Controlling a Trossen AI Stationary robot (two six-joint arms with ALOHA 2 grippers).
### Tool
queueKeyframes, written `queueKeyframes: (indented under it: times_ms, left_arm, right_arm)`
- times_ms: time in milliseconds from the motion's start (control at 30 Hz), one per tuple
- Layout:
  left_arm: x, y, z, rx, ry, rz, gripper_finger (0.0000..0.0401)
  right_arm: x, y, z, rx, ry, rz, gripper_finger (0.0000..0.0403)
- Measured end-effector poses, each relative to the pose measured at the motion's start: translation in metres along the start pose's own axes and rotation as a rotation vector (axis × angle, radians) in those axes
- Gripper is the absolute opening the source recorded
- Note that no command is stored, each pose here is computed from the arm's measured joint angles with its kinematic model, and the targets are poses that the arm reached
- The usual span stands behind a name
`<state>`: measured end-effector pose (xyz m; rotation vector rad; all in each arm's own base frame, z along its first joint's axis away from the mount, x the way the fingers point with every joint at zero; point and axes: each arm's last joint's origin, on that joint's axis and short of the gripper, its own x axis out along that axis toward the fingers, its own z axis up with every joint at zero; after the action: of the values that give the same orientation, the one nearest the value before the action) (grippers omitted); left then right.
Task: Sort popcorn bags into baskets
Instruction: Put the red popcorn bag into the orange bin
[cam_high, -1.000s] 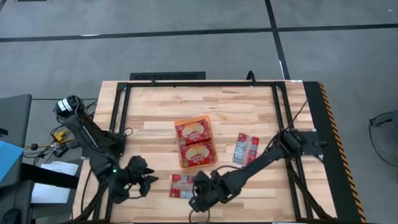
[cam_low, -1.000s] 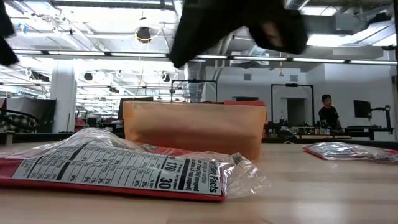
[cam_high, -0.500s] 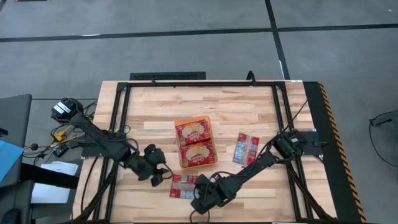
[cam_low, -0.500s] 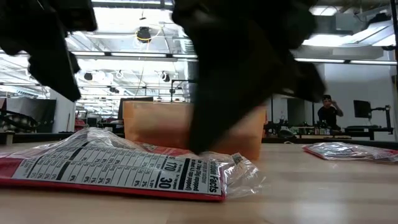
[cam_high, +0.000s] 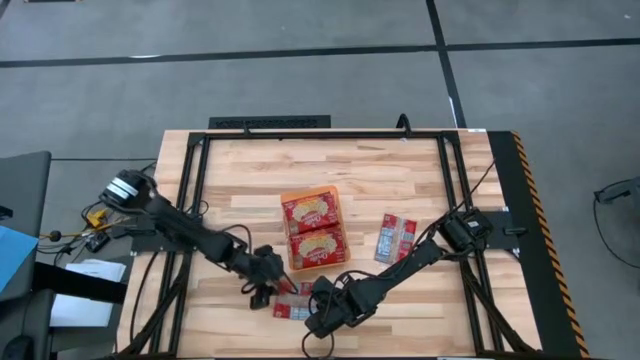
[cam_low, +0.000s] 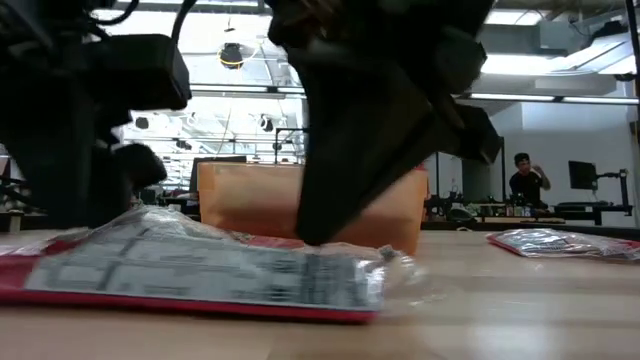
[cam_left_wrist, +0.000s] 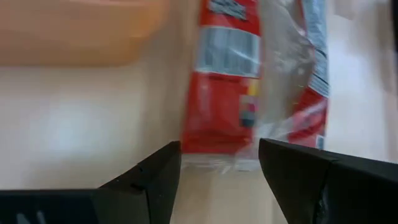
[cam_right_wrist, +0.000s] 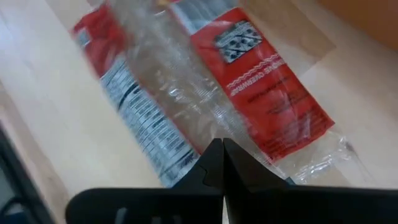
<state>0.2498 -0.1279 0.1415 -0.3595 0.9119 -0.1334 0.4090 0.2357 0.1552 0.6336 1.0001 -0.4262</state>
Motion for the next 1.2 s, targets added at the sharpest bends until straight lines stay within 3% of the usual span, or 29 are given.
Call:
queueKeyframes:
  times_ms: [267, 500, 733, 933, 1067, 1200]
  left_arm:
    - [0.034, 0.0, -0.008, -0.044, 0.041, -0.115, 0.0203]
    - [0.045, -0.009, -0.003, -0.103, 0.002, -0.31, 0.0203]
    - [0.045, -0.01, 0.0, -0.135, -0.018, -0.359, 0.0203]
    - [0.044, -0.012, 0.0, -0.121, 0.004, -0.407, 0.0199]
    - [0.044, -0.013, 0.0, -0.123, 0.008, -0.421, 0.0163]
    - [0.044, -0.014, -0.001, -0.114, 0.016, -0.416, 0.0094]
  right_arm:
    - [0.009, -0.009, -0.003, -0.009, 0.009, -0.02, 0.0025]
    - [0.031, -0.01, -0.009, -0.034, 0.052, 0.005, 0.0016]
    - [0.041, -0.009, -0.003, -0.027, 0.051, 0.054, 0.0029]
    - [0.046, -0.011, 0.008, -0.041, 0.019, 0.073, 0.0017]
    - [0.048, -0.012, 0.013, -0.047, -0.003, 0.072, 0.0021]
    - [0.05, -0.014, 0.022, -0.029, -0.03, 0.078, 0.0031]
